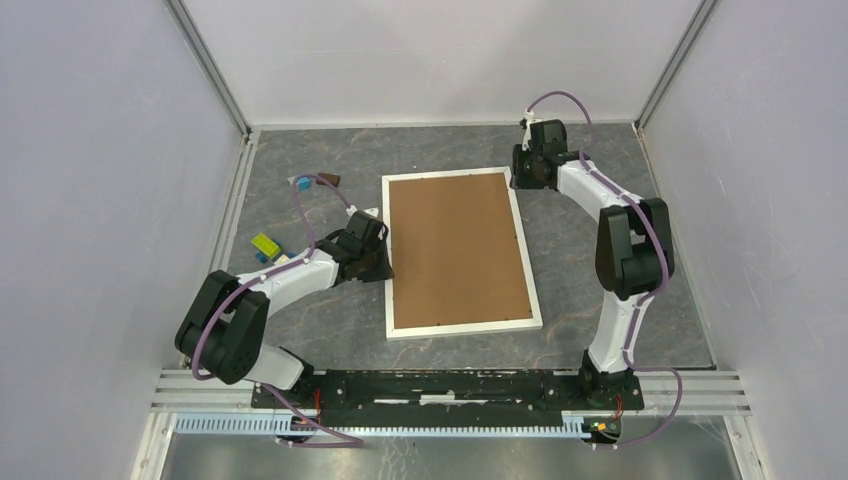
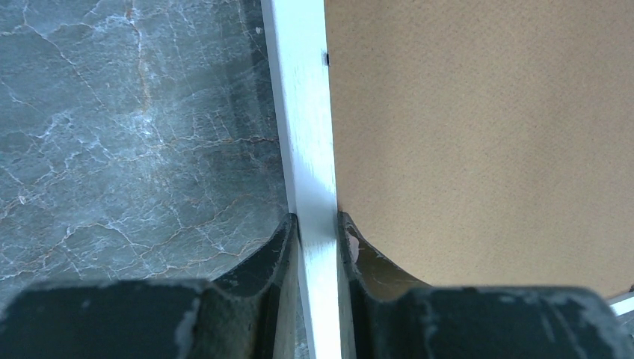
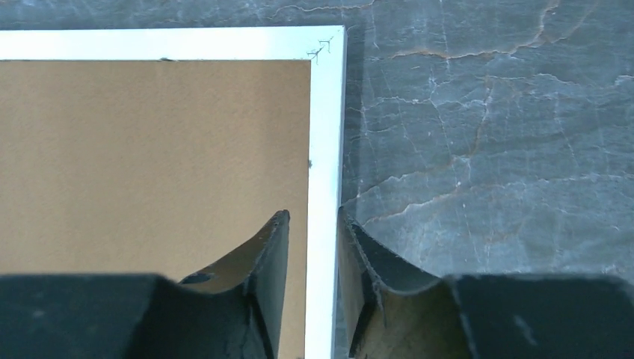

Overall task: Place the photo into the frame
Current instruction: Install the photo frame at the center of the board.

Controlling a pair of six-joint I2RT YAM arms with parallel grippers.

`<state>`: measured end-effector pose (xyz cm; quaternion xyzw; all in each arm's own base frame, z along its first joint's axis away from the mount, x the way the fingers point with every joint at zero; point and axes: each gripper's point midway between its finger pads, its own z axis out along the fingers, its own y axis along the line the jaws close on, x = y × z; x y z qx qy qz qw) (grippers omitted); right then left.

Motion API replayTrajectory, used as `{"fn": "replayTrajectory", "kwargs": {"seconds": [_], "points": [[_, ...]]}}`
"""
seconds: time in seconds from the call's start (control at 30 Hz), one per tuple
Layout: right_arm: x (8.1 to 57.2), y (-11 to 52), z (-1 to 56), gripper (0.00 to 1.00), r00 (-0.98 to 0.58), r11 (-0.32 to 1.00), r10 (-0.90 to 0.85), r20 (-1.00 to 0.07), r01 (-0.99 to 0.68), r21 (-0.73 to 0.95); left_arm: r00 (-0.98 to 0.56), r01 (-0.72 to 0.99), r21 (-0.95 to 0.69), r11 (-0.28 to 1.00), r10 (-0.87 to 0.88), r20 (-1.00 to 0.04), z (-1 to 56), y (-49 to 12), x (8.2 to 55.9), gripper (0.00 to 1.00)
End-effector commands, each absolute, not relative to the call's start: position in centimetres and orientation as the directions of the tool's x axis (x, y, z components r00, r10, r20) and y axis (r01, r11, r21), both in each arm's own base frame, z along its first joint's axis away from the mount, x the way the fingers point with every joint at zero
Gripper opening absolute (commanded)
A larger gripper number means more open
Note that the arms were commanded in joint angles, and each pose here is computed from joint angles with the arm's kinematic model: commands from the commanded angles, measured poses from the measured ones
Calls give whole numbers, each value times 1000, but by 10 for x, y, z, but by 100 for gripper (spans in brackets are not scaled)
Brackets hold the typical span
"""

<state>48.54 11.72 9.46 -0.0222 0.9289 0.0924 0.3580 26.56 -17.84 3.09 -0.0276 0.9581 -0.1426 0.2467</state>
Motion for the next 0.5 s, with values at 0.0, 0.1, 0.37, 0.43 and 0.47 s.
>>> {"fn": "replayTrajectory", "kwargs": {"seconds": [0.0, 0.1, 0.37, 0.43, 0.47], "points": [[506, 114, 96, 35, -732, 985, -20, -681, -129, 111, -891, 30, -225, 974, -76, -448, 9, -169, 257, 9], [511, 113, 86, 35, -750, 987, -25, -660, -124, 103, -891, 30, -225, 974, -76, -448, 9, -169, 257, 8], [515, 110, 72, 36, -761, 987, -20, -649, -120, 110, -892, 29, -225, 974, -77, -446, 8, -169, 256, 7], [516, 110, 71, 36, -762, 986, -17, -648, -120, 115, -892, 30, -224, 974, -75, -446, 9, -170, 256, 6], [516, 110, 70, 36, -762, 986, -16, -647, -121, 118, -891, 29, -224, 974, -77, -447, 9, -169, 257, 5]]}}
